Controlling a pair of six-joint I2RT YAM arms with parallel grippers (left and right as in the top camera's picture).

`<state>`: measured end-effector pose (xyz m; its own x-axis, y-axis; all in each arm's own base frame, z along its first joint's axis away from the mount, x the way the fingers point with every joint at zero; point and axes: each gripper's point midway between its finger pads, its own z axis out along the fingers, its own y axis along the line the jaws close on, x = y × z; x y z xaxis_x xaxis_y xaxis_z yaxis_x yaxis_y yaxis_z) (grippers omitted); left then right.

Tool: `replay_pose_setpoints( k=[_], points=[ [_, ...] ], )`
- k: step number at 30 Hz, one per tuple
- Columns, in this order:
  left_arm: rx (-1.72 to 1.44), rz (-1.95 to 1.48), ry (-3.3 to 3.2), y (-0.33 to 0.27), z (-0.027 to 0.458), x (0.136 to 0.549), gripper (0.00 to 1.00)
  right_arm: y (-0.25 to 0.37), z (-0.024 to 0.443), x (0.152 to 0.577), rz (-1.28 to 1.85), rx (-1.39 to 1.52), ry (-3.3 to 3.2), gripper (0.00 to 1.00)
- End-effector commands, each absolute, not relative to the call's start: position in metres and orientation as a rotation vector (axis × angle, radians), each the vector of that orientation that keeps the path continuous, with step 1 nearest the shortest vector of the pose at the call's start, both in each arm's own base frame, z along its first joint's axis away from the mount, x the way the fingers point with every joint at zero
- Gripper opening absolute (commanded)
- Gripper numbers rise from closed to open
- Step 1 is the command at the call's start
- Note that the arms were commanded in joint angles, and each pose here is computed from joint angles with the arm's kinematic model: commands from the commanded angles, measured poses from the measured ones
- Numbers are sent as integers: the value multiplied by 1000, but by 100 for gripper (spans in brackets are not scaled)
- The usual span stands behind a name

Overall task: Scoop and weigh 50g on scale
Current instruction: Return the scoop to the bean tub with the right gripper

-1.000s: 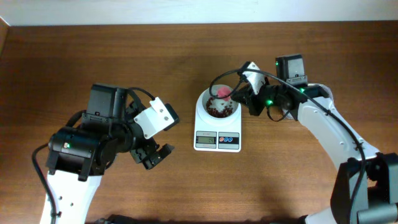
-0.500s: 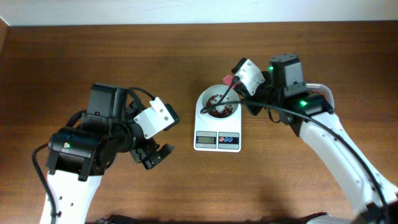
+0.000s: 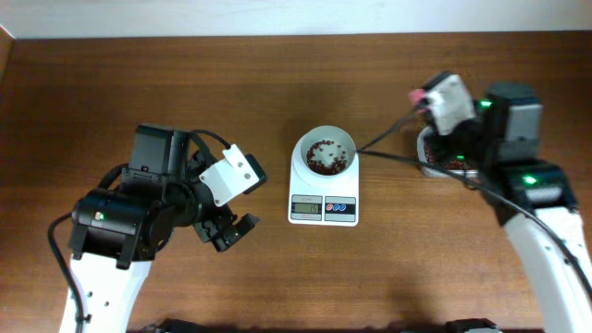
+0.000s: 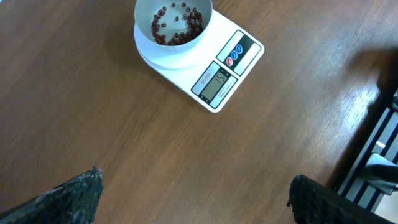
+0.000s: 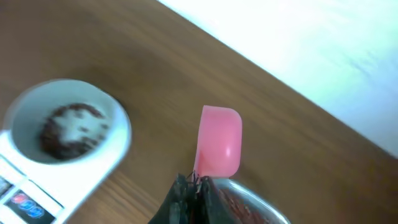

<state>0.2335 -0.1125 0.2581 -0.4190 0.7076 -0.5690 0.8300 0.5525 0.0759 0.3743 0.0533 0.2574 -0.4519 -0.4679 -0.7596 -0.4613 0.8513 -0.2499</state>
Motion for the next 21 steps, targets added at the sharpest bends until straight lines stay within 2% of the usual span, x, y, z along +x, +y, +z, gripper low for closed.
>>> replay_pose_setpoints(
  k=[1,11,14,21],
  points=[
    [1250,-305,2223,-113,258,232,99,2,238,370,-76,-524,2254,4],
    [1250,-305,2223,-113,258,232,99,-49,137,378,-99,-357,2603,4],
    [1250,-305,2222,-113,258,232,99,-70,126,381,-241,-308,2643,4],
    [1250,-305,2223,-113,258,232,99,-84,129,394,-345,-276,2597,4]
  ],
)
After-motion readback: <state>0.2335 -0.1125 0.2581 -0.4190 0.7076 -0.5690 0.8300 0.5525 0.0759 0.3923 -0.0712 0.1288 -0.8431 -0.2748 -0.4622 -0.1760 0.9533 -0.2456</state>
